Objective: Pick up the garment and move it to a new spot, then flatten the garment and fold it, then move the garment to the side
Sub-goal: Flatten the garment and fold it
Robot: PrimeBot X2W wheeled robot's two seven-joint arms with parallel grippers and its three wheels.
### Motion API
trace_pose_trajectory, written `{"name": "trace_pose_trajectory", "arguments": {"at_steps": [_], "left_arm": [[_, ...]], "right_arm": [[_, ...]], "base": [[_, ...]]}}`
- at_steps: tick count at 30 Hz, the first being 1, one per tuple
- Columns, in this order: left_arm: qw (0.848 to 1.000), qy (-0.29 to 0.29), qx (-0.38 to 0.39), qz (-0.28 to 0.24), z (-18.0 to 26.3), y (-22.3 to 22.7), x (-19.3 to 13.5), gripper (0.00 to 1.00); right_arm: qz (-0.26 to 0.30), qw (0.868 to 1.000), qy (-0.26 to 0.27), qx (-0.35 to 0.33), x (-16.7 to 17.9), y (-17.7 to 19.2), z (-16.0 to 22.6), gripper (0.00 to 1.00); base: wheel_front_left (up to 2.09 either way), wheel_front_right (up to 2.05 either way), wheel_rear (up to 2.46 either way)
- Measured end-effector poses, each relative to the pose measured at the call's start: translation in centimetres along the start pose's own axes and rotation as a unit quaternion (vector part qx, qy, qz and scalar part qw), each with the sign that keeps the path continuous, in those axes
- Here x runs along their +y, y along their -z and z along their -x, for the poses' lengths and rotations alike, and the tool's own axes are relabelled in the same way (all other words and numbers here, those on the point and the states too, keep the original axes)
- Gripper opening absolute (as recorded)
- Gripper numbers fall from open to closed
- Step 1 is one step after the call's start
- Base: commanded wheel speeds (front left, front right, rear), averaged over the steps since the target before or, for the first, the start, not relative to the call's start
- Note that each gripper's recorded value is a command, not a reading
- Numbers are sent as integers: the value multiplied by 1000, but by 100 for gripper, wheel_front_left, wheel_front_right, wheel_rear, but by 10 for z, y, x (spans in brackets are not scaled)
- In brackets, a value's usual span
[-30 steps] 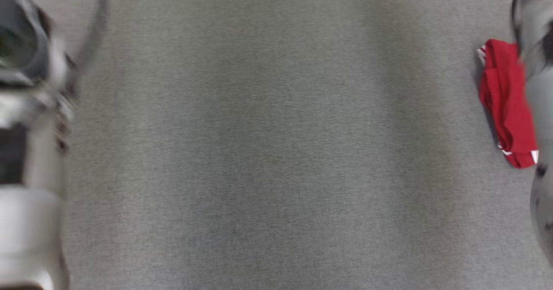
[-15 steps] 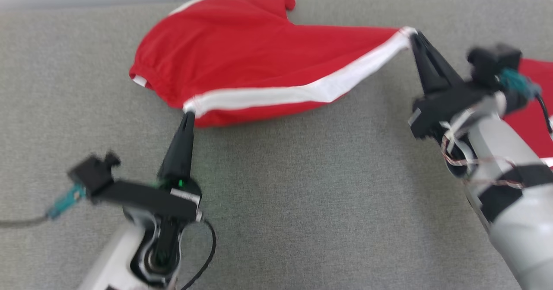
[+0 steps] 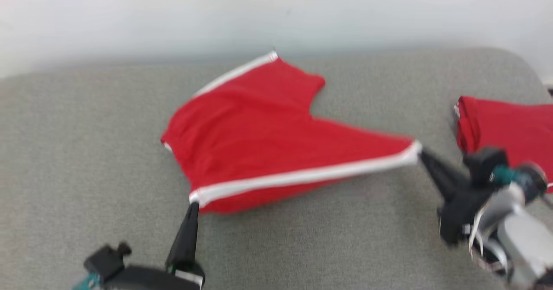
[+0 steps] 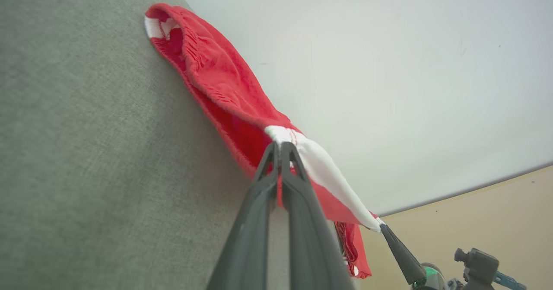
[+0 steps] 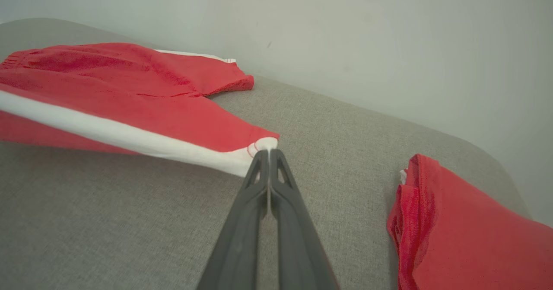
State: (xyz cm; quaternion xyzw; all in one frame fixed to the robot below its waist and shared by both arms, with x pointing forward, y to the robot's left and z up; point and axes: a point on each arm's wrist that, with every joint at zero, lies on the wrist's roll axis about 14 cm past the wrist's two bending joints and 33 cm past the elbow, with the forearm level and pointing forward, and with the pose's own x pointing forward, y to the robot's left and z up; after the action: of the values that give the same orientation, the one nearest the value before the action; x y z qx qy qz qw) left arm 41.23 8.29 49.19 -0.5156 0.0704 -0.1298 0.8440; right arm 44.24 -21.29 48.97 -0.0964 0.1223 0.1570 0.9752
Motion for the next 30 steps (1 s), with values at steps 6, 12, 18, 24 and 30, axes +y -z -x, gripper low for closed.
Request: {"name": "trace_pose_trajectory", "arguments": {"at_steps": [6,12,18,24,30], "left_arm": [[999,-15,11,-34,44,6,9,0],[996,-35,43,-69,87,26,21,0],[992,-74,44,-90,117,32,42,0],[994,-61,17,-87,112,23,32,0],[993,-30,-10,-114,85,-1,16,0]], "right_arm": [[19,997,-39,67,30,22,49,0],[-5,990,-60,129,53,44,93,0],[-41,977,-79,193,78,64,128,0],[-2,984,-84,156,77,32,112,0],[49,989,-73,115,53,-10,56,0]], "base": [[0,0,0],[0,0,0],[0,0,0],[0,0,0],[0,0,0]]}}
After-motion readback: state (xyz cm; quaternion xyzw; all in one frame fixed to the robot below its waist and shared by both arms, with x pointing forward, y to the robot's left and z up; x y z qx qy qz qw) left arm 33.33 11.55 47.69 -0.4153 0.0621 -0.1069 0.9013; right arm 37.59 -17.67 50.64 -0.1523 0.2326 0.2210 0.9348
